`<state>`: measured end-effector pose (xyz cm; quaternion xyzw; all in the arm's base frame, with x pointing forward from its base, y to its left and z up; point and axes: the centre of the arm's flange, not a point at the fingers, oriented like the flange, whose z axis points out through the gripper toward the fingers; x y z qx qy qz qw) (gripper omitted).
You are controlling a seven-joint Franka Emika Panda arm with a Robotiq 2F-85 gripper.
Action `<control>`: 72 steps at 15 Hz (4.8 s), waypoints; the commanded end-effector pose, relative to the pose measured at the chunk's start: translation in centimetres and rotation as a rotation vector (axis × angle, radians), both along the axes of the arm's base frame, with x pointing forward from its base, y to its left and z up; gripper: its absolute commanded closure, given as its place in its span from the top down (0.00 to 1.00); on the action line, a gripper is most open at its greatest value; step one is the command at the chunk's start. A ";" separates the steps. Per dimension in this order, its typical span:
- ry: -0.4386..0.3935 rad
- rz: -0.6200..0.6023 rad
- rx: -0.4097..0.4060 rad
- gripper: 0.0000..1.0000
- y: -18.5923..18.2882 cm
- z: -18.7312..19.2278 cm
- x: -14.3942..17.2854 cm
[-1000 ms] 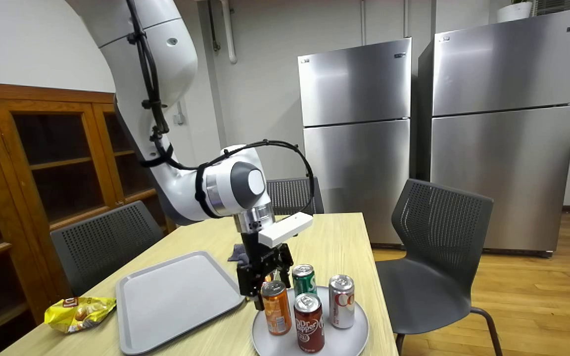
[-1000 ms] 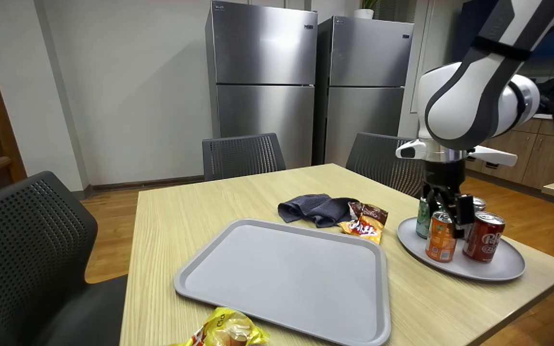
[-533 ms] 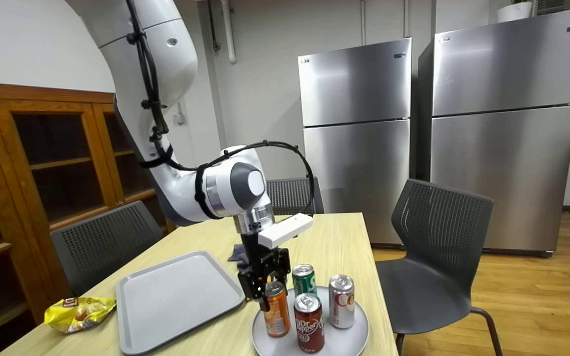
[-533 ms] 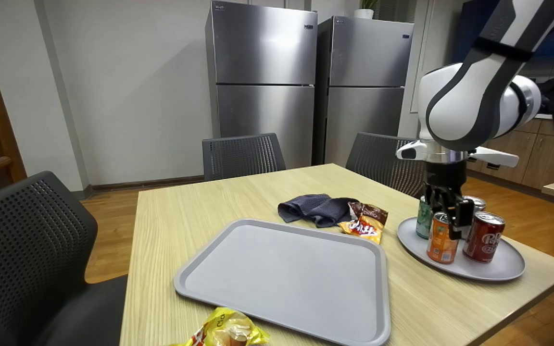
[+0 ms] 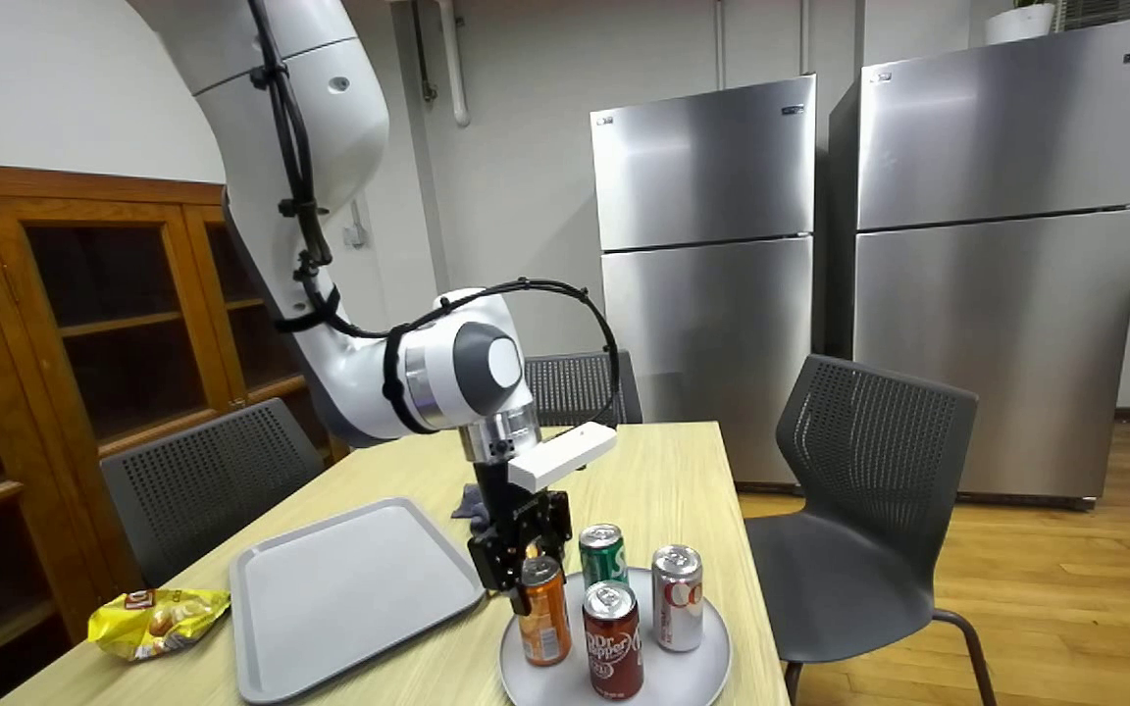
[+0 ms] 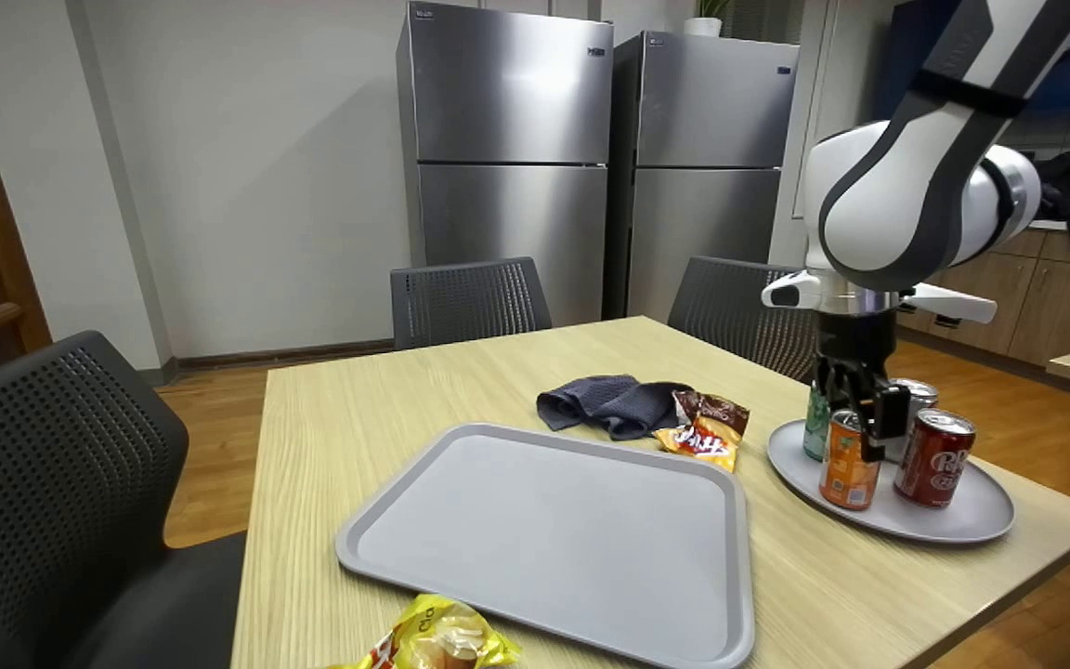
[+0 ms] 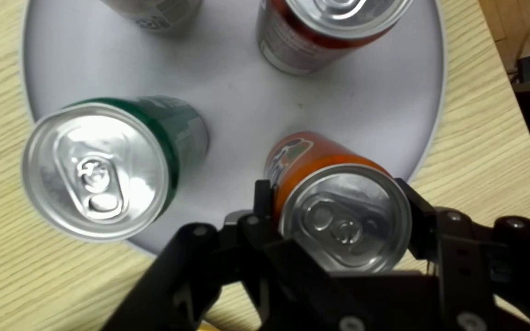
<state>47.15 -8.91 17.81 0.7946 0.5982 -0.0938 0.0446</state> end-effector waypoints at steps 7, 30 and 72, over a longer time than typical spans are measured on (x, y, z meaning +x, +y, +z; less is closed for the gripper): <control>-0.080 0.039 0.064 0.38 6.0 4.2 1.5; -0.065 0.301 0.083 0.38 29.4 4.0 5.8; -0.143 -0.173 0.084 1.00 27.9 7.2 5.5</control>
